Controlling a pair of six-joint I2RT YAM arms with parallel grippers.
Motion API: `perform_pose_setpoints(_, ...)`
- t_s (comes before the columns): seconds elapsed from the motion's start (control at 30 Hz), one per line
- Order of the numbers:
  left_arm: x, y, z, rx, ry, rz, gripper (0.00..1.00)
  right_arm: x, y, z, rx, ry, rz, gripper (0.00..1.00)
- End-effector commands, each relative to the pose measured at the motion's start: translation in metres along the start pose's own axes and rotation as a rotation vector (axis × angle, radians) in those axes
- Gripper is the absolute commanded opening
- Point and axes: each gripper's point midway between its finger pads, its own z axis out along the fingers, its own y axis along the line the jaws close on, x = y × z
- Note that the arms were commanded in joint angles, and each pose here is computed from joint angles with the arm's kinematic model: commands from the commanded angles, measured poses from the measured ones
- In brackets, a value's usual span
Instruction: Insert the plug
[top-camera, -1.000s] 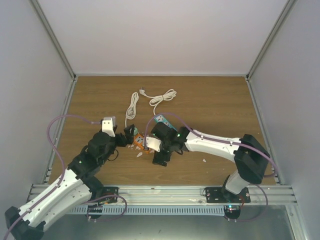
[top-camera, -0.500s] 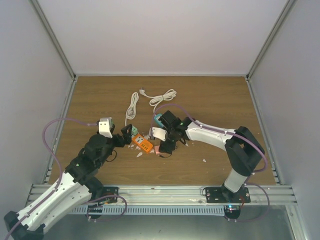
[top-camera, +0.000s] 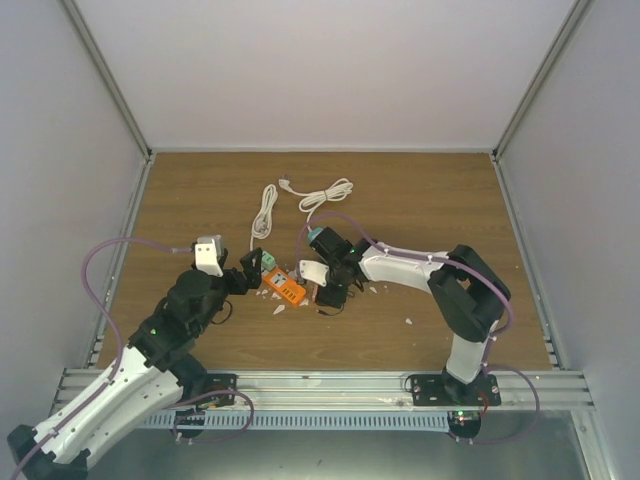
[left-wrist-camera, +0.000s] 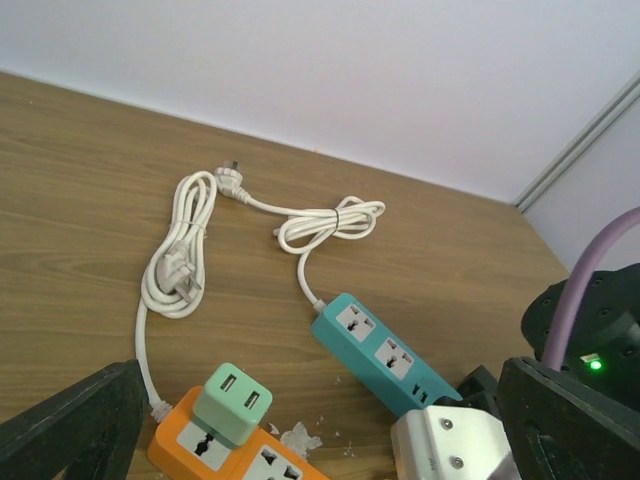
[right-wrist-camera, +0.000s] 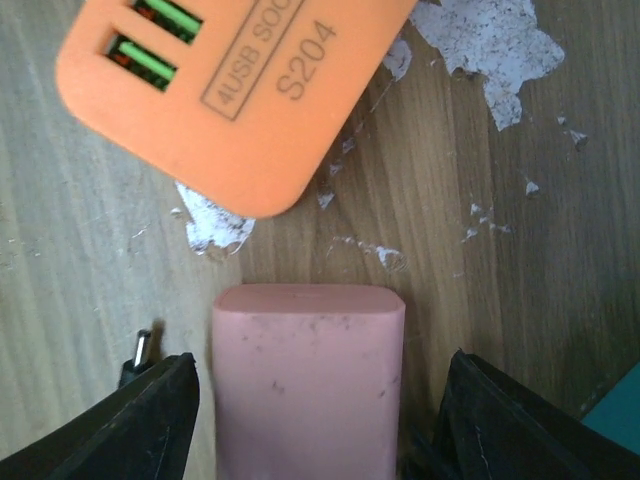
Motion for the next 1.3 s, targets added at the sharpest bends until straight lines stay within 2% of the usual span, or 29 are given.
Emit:
perform_pose_setpoints(0.0, -0.005, 0.005, 0.0, -0.02, -0.032, -0.016, 0.99, -0.009, -0.01, 0.008, 0.024, 0.01, -0.002, 0.69)
perform_pose_setpoints(0.2, -0.004, 0.006, 0.001, -0.029, -0.032, -0.017, 0.99, -0.02, -0.018, 0.007, 0.04, -0.007, 0.008, 0.62)
perform_pose_setpoints(0.4, -0.005, 0.008, 0.0, -0.038, -0.036, -0.022, 0.99, -0.027, -0.023, 0.003, 0.058, -0.024, 0.032, 0.36)
perform_pose_setpoints(0.53, -0.005, 0.008, 0.0, -0.037, -0.035, -0.024, 0.99, -0.043, -0.024, -0.021, 0.097, -0.116, 0.033, 0.31)
perform_pose_setpoints(0.57, -0.005, 0.008, 0.0, -0.037, -0.038, -0.025, 0.99, -0.046, -0.023, -0.024, 0.102, -0.128, 0.032, 0.31)
perform_pose_setpoints(0.63, -0.005, 0.009, 0.0, -0.039, -0.037, -0.024, 0.99, -0.044, -0.021, -0.025, 0.118, -0.119, 0.04, 0.42)
perform_pose_setpoints(0.73, -0.006, 0.008, 0.0, -0.038, -0.039, -0.025, 0.99, -0.037, -0.024, -0.021, 0.152, -0.09, 0.055, 0.54)
perform_pose_setpoints(0.8, -0.005, 0.008, 0.0, -0.037, -0.036, -0.026, 0.99, -0.035, -0.029, -0.019, 0.18, -0.086, 0.071, 0.71)
perform_pose_setpoints(0.83, -0.005, 0.008, 0.0, -0.036, -0.036, -0.026, 0.99, -0.035, -0.03, -0.018, 0.184, -0.088, 0.078, 0.76)
perform_pose_setpoints(0.97, -0.005, 0.009, 0.0, -0.039, -0.036, -0.026, 0.99, -0.04, -0.041, -0.018, 0.216, -0.098, 0.161, 0.78)
perform_pose_setpoints(1.1, -0.004, 0.009, 0.001, -0.042, -0.035, -0.025, 0.99, -0.039, -0.059, -0.02, 0.299, -0.074, 0.249, 0.75)
perform_pose_setpoints(1.27, -0.004, 0.01, 0.001, -0.046, -0.036, -0.026, 0.99, -0.037, -0.063, -0.013, 0.295, -0.045, 0.337, 0.72)
